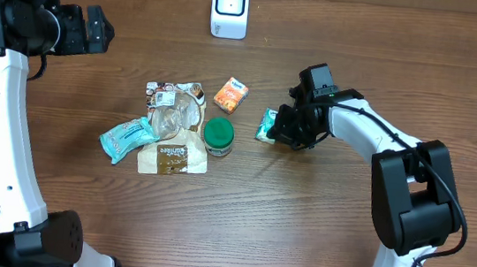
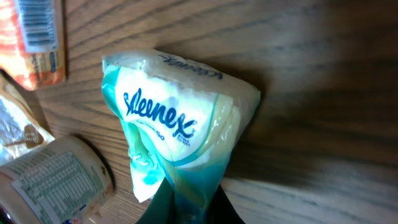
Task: Scan the item barcode
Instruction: 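Lift the Kleenex pack and carry it toward the white scanner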
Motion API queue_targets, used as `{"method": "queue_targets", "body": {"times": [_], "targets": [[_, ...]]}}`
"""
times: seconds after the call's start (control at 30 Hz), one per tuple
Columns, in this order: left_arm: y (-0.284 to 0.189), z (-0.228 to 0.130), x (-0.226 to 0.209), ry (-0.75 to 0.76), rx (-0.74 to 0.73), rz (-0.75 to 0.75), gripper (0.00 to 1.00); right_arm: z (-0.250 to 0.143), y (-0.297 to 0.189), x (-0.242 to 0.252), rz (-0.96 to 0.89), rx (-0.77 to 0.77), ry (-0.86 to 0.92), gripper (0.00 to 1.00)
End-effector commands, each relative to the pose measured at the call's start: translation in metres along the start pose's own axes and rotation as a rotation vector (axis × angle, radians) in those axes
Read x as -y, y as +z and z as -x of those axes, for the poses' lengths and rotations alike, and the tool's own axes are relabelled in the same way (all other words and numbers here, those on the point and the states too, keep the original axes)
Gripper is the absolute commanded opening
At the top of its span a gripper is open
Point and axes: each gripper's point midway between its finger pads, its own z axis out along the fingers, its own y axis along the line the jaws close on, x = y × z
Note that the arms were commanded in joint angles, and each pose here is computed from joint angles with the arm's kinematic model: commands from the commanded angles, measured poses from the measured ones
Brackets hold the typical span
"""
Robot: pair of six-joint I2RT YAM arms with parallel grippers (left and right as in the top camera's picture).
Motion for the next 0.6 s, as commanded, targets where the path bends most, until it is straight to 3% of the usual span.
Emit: {"method": "queue_targets", "body": {"times": [0.0, 0.13, 0.4, 0.57], "targets": [[-0.005, 0.004, 0.003, 0.026, 0.019, -0.009, 1.0, 0.005, -0.025, -0.017, 0.036, 0.034, -0.028, 0.04], [-0.005, 0.004, 0.003, 0.026, 0.019, -0.009, 1.0, 0.007, -0.079, -0.066, 0.268, 0.053, -0.134, 0.04], [-0.005, 0.004, 0.003, 0.026, 0.019, -0.009, 1.0, -0.017, -0.222, -0.147, 1.014, -0.015, -0.444, 0.04], [-0.005, 0.004, 0.003, 0.026, 0.019, -0.009, 1.0, -0.017, -0.249, -0.16, 1.096, -0.08, -0.459, 0.04]]}}
